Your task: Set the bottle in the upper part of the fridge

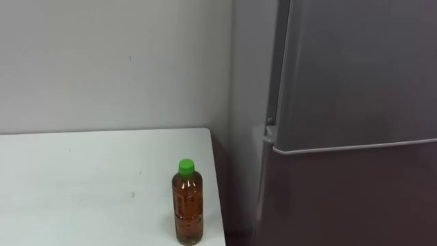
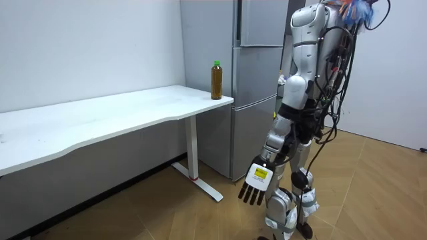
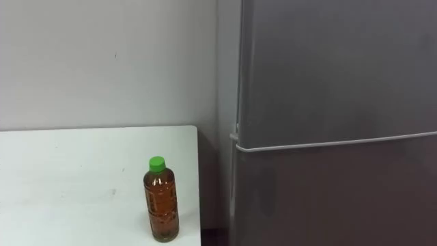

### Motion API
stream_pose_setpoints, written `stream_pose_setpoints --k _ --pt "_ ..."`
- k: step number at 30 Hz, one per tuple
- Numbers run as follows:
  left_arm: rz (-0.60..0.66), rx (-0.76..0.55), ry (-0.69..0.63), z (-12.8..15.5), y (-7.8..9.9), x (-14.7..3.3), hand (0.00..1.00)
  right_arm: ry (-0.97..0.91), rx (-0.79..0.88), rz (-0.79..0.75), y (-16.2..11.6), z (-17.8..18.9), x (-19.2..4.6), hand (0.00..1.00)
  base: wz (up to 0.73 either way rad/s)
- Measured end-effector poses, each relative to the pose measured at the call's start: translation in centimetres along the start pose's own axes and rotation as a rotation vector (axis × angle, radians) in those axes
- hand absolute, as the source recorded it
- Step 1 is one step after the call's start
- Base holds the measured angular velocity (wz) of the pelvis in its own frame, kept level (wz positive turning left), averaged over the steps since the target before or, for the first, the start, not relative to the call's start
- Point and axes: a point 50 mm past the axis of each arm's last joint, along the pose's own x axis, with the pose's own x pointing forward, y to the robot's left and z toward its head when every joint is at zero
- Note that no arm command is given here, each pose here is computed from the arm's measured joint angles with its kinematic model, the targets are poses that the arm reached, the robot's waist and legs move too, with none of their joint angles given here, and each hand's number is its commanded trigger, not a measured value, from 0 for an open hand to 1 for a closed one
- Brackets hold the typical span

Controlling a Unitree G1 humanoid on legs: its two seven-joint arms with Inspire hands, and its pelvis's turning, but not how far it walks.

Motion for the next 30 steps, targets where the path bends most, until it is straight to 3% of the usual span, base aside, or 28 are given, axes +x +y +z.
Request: stream_pose_setpoints --k 17,30 --pt "0.016 0.036 -0.004 -0.01 0.10 -0.01 0.00 0.006 0.004 0.002 -0.01 -0.07 0.02 0.00 0.00" --pt "0.069 -0.068 -0.028 0.54 0.01 0.00 0.00 0.001 -0.002 -0.006 -0.25 -0.08 -0.05 0.00 -0.01"
